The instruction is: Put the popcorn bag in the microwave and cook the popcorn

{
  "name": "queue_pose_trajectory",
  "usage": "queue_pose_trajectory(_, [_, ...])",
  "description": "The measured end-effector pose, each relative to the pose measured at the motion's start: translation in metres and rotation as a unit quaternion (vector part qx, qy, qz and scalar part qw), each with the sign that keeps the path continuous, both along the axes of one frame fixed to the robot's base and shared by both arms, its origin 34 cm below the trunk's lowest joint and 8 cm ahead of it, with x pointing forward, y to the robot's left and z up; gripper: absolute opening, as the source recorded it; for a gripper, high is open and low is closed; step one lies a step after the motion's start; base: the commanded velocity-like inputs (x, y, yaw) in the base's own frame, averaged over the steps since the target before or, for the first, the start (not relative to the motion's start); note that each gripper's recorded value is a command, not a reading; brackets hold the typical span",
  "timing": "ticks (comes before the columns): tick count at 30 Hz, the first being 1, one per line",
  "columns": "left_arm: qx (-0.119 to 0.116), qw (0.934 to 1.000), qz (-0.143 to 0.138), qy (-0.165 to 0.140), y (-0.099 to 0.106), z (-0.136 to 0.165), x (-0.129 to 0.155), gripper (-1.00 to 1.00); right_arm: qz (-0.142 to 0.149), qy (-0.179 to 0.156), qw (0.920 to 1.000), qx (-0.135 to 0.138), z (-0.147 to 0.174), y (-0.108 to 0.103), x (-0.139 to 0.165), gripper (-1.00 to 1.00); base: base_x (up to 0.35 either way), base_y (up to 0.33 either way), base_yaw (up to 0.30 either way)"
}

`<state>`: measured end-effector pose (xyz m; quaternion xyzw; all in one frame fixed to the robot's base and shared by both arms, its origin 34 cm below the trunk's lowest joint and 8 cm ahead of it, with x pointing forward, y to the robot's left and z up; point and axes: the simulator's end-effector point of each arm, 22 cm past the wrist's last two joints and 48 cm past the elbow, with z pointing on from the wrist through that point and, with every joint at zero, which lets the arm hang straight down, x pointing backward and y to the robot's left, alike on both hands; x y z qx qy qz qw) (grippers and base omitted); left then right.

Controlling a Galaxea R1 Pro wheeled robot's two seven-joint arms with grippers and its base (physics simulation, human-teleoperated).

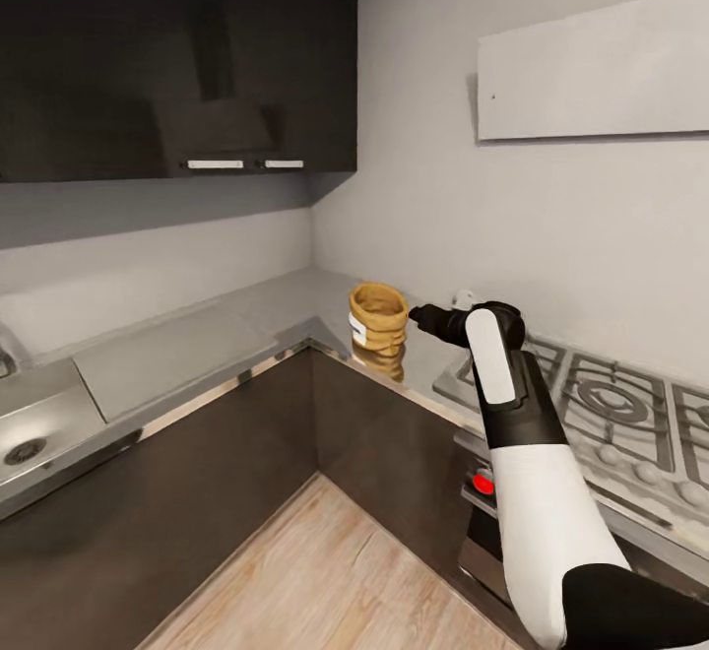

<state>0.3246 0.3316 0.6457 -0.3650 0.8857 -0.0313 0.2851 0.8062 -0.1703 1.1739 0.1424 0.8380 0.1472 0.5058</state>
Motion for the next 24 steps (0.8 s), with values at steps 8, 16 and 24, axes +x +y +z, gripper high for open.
queue_pose_trajectory(8, [0.001,1.0000,0.000,0.000,0.000,0.000,0.000,1.00,-0.041,0.022,0.9986,-0.027,-0.009,-0.019,-0.003,1.00,0.340,0.000,0.000])
queue_pose_trajectory(16, [-0.001,1.0000,0.000,-0.001,-0.001,0.000,0.000,1.00,-0.038,0.026,0.9986,-0.025,-0.013,-0.017,-0.002,1.00,0.340,0.049,0.000])
queue_pose_trajectory(24, [-0.001,1.0000,-0.002,-0.001,-0.002,0.000,0.001,1.00,-0.035,0.045,0.9979,-0.029,-0.029,-0.015,-0.002,1.00,0.302,0.175,0.000])
